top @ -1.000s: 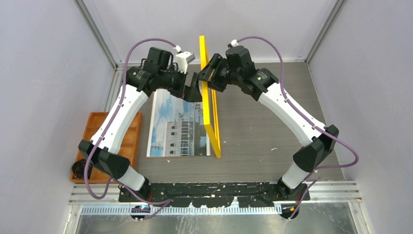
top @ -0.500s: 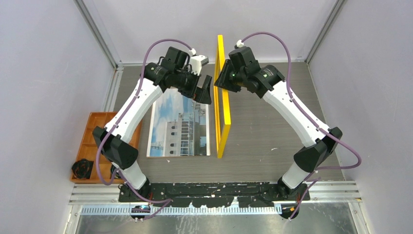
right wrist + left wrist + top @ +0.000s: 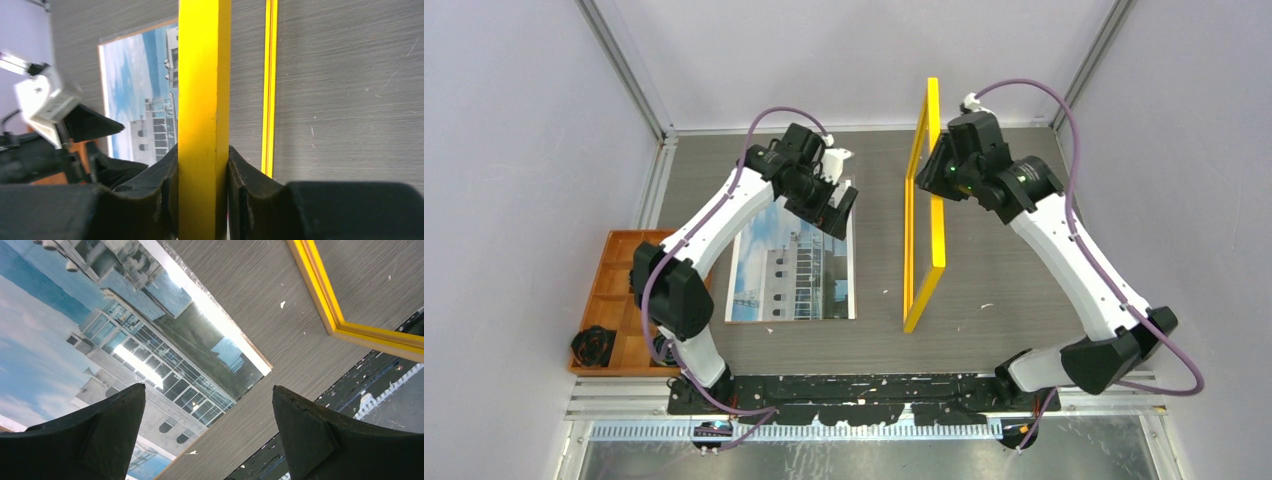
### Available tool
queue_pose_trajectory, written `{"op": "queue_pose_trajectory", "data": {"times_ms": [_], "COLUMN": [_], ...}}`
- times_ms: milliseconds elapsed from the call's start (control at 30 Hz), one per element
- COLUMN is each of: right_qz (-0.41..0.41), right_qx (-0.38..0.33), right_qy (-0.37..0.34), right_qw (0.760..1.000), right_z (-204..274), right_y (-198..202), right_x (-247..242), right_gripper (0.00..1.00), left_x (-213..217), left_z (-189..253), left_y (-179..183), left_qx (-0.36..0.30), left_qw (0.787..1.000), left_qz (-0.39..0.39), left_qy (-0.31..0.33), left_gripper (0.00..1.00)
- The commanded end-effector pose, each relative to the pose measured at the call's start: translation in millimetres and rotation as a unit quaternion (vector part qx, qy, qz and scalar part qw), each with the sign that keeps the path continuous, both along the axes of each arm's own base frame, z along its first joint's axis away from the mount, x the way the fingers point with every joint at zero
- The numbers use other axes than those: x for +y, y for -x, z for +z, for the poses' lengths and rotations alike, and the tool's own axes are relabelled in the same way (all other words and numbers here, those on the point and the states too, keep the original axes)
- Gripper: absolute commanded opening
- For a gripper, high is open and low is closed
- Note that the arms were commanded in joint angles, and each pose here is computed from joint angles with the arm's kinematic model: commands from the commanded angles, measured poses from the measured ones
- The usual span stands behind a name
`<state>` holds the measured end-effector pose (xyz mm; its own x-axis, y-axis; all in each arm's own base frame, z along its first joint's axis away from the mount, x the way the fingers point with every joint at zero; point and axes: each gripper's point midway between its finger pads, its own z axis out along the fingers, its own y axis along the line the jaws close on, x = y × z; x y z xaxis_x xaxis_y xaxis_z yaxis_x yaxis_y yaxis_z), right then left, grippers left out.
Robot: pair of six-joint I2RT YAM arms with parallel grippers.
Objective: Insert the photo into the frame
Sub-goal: Turn over the photo frame at the center of the board.
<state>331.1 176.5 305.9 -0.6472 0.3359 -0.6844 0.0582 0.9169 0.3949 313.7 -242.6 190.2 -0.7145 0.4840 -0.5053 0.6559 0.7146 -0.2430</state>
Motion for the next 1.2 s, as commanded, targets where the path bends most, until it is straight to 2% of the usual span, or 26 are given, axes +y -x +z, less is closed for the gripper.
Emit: {"op": "queue_pose_trajectory", "data": {"times_ms": [0, 67, 200, 300, 367, 633, 800, 900, 1167], "right_qz": [0.03, 0.03, 0.026, 0.024, 0.021, 0.012, 0.02, 0.026, 0.056], "right_qx": [0.007, -0.003, 0.002, 0.022, 0.039, 0.044, 0.043, 0.049, 0.069], "right_qy": [-0.094, -0.134, -0.132, -0.123, -0.112, -0.081, -0.07, -0.062, -0.049], "right_qw": [0.995, 0.991, 0.991, 0.992, 0.993, 0.996, 0.996, 0.997, 0.995], "right_z": [3, 14, 11, -3, -14, -31, -40, -48, -66], "right_y": [9, 7, 10, 16, 21, 36, 39, 41, 43], "right_x": [1, -1, -12, -18, -23, -39, -41, -42, -37], "right_gripper": [0.18, 0.18, 0.22, 0.33, 0.36, 0.38, 0.37, 0.36, 0.36], "left_x": [-4, -8, -11, -14, -18, -42, -49, -46, -47], "left_z": [-2, 0, 3, 0, -4, -36, -74, -99, -121], "left_y": [-9, -9, -10, -11, -12, -23, -36, -34, -32], "left_qx": [-0.028, -0.025, -0.027, -0.031, -0.032, -0.029, -0.026, 0.002, 0.015], "left_qw": [1.0, 1.0, 0.999, 0.999, 0.999, 0.999, 0.998, 0.997, 0.996], "left_qz": [-0.011, -0.009, -0.008, -0.007, -0.008, -0.018, -0.014, -0.023, -0.027], "left_qy": [0.001, 0.011, 0.022, 0.025, 0.023, -0.007, -0.05, -0.076, -0.081], "left_gripper": [1.0, 1.0, 1.0, 1.0, 1.0, 1.0, 0.94, 0.89, 0.84]}}
